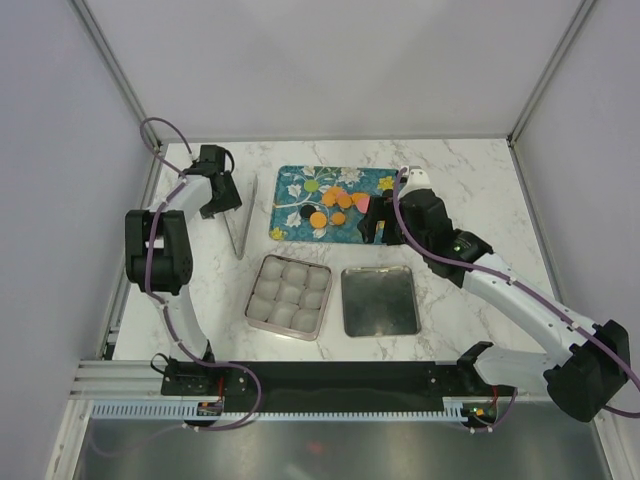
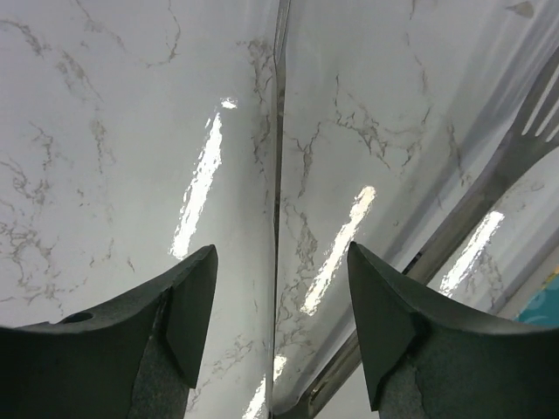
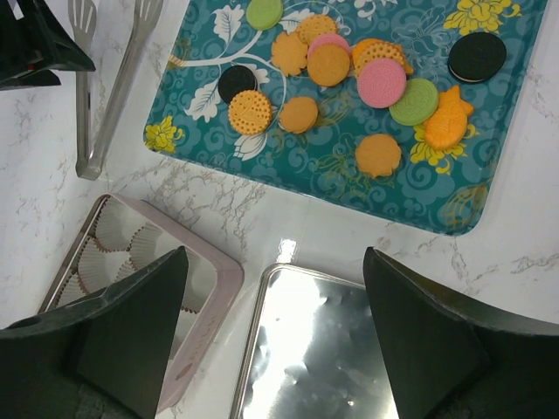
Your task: Pack the cookies
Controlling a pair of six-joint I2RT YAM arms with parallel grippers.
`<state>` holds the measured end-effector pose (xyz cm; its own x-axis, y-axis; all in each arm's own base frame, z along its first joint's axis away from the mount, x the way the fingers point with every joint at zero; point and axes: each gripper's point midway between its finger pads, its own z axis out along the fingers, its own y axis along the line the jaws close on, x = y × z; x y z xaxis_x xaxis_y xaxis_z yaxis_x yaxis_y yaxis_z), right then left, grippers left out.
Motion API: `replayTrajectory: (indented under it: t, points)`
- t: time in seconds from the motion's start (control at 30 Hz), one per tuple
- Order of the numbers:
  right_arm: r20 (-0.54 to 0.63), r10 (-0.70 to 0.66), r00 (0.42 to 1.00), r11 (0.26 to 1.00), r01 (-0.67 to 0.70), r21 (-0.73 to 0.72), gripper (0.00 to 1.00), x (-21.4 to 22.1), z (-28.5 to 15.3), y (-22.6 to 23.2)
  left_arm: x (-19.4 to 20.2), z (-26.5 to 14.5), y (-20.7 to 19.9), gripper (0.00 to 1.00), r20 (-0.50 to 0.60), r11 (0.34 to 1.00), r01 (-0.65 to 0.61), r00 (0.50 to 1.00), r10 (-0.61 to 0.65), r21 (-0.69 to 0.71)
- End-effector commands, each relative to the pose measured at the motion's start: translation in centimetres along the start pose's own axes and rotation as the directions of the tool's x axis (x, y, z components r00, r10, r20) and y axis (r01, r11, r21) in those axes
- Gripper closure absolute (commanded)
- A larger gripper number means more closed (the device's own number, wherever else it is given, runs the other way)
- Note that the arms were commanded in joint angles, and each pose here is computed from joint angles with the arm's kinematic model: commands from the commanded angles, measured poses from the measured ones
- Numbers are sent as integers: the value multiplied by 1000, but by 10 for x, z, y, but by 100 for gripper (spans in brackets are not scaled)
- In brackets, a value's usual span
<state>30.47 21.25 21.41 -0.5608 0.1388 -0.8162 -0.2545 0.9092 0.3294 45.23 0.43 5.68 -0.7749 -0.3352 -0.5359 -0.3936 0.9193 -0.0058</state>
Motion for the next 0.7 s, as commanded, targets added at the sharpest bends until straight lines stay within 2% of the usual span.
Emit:
replayTrajectory:
  t: [0.0,0.2,0.43,0.53,0.67]
  points:
    - [8,-4,1000,1000,5,-26,11,-1,-2,4,-13,7,-4,32,20,999,-38,999,37,21]
    - [-15,0,1000,1000,-1,-28,14,6,3,4,-5,22,3,39,-17,999,-33,999,33,7]
    - [-18,2,1000,1000,-3,-30,14,7,3,4,-2,33,6,56,-36,999,-32,999,32,4]
    - [-24,3,1000,999,-4,-37,15,8,3,5,0,40,5,61,-51,999,-34,998,35,10]
    - [-30,1,1000,999,-2,-46,15,8,4,8,4,47,2,62,-68,999,-40,997,42,24]
